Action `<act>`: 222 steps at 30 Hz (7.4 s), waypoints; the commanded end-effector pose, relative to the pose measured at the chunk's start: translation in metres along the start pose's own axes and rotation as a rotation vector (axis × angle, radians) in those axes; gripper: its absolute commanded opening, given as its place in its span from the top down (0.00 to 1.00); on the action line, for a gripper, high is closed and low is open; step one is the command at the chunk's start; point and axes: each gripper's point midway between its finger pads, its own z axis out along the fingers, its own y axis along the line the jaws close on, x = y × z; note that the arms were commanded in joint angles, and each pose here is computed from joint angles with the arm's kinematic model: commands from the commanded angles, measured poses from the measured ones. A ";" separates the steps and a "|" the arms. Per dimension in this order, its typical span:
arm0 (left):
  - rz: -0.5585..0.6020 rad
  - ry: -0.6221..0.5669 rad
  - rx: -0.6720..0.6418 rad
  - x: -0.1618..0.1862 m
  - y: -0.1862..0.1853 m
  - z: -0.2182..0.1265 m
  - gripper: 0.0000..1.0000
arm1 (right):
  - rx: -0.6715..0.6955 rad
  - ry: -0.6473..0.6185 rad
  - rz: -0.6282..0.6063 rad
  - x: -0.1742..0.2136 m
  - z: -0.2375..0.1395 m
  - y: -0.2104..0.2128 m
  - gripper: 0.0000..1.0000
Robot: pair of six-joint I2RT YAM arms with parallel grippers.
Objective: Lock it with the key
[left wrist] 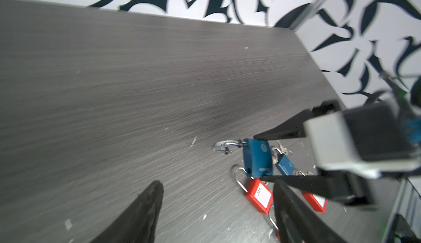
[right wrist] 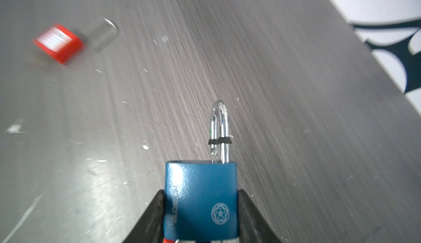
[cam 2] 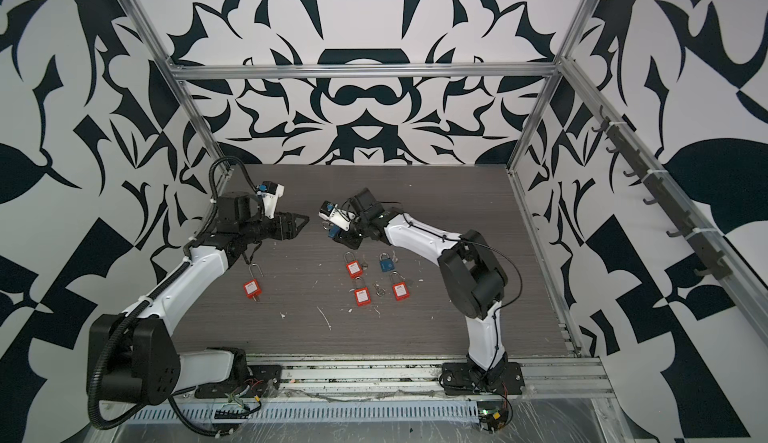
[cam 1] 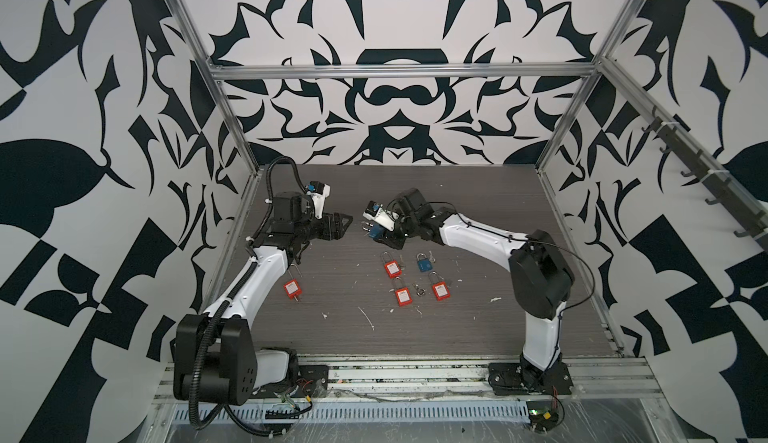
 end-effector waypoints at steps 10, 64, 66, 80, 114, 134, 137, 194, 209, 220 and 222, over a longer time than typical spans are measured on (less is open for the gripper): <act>0.545 -0.130 0.425 0.010 -0.081 0.000 0.42 | -0.064 -0.167 -0.141 -0.004 -0.091 0.023 0.65; 0.687 0.009 0.845 0.049 -0.159 0.031 1.00 | -0.013 -0.157 -0.277 0.004 -0.133 0.049 0.58; 0.686 0.006 0.851 0.049 -0.161 0.028 1.00 | 0.000 -0.153 -0.284 0.003 -0.134 0.048 0.42; 0.749 -0.108 0.857 0.043 -0.186 0.006 1.00 | -0.098 -0.010 -0.205 0.014 -0.166 0.062 0.25; 0.827 -0.157 0.879 0.042 -0.223 0.007 1.00 | -0.228 -0.049 -0.192 -0.001 -0.167 0.076 0.90; 0.760 -0.094 0.952 0.059 -0.247 0.014 1.00 | -0.046 -0.171 -0.357 -0.017 -0.156 0.053 1.00; 0.745 -0.086 0.961 0.060 -0.247 0.016 1.00 | -0.079 -0.202 -0.346 -0.022 -0.158 0.059 1.00; 0.804 -0.060 1.015 0.106 -0.258 0.042 1.00 | -0.055 -0.579 -0.283 -0.118 -0.175 0.020 1.00; 0.779 -0.076 1.006 0.106 -0.255 0.039 1.00 | -0.115 -0.574 -0.287 -0.115 -0.173 0.028 1.00; 0.748 -0.061 0.870 0.049 -0.221 0.032 1.00 | 0.047 -0.287 -0.213 -0.034 -0.166 0.024 0.66; 0.747 -0.018 0.853 0.045 -0.214 0.030 1.00 | 0.088 -0.243 -0.198 -0.020 -0.172 0.024 0.56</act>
